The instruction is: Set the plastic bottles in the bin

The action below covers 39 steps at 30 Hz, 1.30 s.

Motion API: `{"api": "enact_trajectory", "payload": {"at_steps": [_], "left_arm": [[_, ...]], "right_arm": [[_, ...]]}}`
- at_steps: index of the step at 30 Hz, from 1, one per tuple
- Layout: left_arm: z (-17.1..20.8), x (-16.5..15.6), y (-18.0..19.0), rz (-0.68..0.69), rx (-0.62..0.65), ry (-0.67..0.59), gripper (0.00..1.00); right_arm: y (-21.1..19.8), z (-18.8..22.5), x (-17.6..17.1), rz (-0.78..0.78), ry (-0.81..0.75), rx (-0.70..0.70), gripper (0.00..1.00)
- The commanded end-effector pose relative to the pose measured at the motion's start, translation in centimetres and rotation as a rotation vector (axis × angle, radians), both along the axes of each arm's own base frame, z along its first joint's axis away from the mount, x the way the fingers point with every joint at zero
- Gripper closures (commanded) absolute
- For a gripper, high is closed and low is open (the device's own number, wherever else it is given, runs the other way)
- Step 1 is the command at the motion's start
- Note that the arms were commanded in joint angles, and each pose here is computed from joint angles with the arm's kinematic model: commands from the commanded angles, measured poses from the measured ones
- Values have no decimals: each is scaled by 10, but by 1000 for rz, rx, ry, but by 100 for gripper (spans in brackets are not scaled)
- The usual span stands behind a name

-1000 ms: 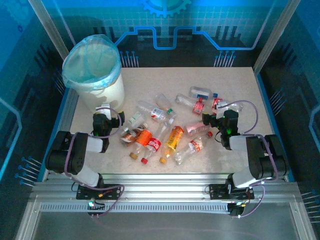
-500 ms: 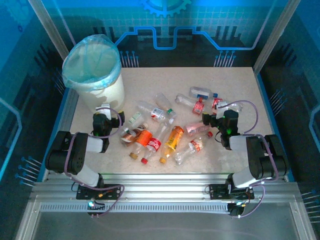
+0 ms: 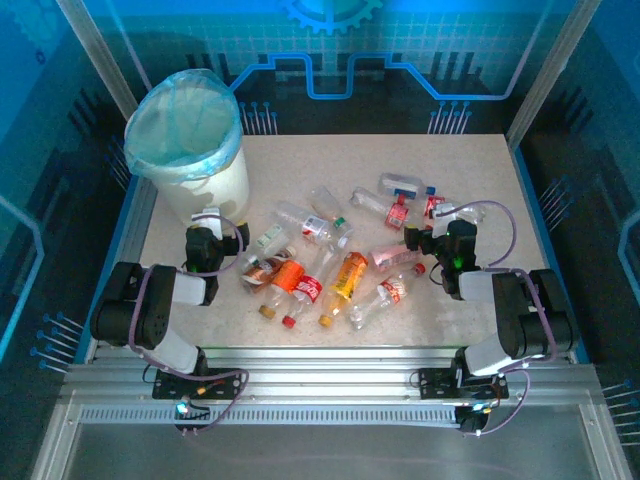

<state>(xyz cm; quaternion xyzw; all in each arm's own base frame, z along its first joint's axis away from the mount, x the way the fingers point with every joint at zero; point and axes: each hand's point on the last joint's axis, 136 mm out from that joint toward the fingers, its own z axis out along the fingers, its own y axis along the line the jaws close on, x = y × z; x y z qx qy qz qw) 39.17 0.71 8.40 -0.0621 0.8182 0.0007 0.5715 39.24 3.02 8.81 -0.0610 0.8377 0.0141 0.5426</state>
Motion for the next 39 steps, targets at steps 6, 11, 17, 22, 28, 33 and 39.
{"api": "enact_trajectory", "payload": {"at_steps": [6,11,17,22,28,33,39], "left_arm": [[28,-14,-5,-42,3,-152,1],[45,-27,-5,-39,1,-192,1],[71,-43,-1,-2,-54,-186,1],[94,-66,-4,12,-140,-185,3],[133,-96,-18,-31,-183,-202,7],[170,-115,-41,-119,-185,-203,10],[199,-125,-75,-257,-170,-164,15]], "right_arm": [[-1,18,3,8,-19,-3,0],[-3,49,-7,-2,-55,-2,0],[-5,102,-30,-26,-96,4,1],[-10,125,-53,-88,-27,79,2],[1,126,-70,-121,134,246,3],[16,126,-80,-108,242,335,1],[32,122,-93,-65,341,402,1]]}}
